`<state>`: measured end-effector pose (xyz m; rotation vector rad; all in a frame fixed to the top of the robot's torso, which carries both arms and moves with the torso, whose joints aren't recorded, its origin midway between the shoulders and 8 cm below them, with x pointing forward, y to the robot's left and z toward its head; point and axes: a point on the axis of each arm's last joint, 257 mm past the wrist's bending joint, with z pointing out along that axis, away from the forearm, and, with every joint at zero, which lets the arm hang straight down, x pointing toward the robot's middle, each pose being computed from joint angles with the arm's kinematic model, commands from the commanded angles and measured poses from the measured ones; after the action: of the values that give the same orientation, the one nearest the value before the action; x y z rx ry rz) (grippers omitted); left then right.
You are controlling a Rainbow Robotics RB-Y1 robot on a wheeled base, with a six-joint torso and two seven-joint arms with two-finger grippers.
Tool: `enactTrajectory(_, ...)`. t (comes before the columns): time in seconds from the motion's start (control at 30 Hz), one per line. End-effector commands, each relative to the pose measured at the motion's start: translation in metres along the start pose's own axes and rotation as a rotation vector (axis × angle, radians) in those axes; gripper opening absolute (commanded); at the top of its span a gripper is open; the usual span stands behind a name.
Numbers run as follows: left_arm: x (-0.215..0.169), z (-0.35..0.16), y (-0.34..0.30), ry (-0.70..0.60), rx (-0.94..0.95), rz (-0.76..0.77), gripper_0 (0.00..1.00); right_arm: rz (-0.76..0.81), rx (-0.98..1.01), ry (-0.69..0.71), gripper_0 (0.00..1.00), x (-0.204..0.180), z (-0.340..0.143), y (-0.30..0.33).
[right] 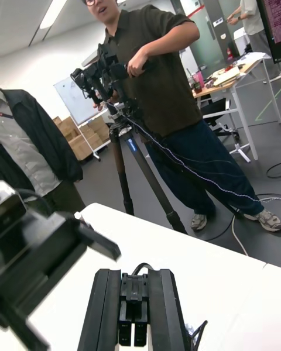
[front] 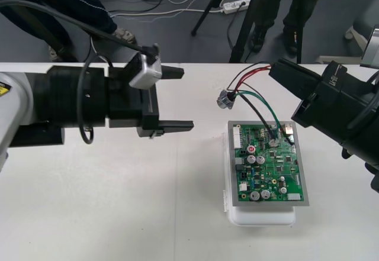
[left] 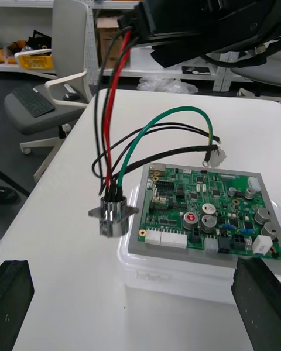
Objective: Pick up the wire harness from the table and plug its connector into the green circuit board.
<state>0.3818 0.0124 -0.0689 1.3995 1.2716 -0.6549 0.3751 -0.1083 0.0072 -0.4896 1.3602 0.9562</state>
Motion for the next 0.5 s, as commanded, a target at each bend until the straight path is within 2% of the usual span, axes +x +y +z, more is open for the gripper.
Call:
enactTrajectory(0.03,0.005,-0.033,-0.007,0.05,0.059,-0.057,1.0,-0.097,-0.045,0.046,0.0,-0.014,-0.005,0.009)
enactTrajectory(0.5,-0.002,-0.074,-0.033,0.03,0.182,-0.184,1.0,-0.201,-0.133,0.167,0.0,-0.005,-0.019,0.023)
